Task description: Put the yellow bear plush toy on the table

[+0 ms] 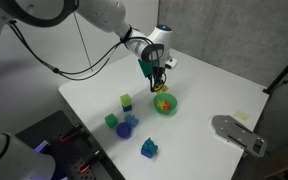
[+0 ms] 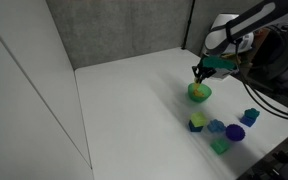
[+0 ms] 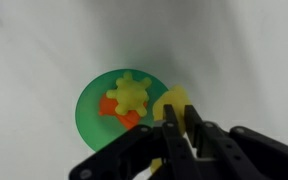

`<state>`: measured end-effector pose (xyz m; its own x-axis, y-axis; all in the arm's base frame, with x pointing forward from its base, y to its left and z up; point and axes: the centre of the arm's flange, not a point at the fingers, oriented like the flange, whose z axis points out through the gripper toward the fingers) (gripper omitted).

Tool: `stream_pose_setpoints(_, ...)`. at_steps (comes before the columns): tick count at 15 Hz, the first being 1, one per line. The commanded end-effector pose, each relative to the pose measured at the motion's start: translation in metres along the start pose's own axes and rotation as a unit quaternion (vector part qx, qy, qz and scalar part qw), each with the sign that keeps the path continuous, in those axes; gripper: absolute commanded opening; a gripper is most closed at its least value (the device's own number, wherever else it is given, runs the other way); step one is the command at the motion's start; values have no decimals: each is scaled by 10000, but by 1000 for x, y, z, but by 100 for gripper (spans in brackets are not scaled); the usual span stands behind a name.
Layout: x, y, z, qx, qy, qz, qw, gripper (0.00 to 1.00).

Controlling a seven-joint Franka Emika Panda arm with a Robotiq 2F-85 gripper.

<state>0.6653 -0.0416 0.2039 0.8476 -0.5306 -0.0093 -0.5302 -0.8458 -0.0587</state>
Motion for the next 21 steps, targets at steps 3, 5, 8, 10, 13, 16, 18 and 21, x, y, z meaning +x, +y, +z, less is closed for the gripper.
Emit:
stream_pose_setpoints(3,-53,3,-23,87,-190,-587,9981,5)
stream_pose_setpoints(5,-72,-3,-19,103,-311,-848,9959,5)
stream_pose_setpoints(8,-100,-11,-10,86,-511,-1193,9915,5)
stream_pose_setpoints(10,-116,-12,-8,83,-596,-1392,9884,5)
stream_pose_setpoints(13,-134,-11,-5,89,-607,-1580,9855,5)
stream_pose_setpoints(16,-142,-11,-3,174,-550,-1733,9832,5)
stream_pose_setpoints(18,-150,-8,-4,202,-539,-1874,9806,5)
stream_pose_setpoints(21,-162,-4,-5,204,-526,-2047,9772,5)
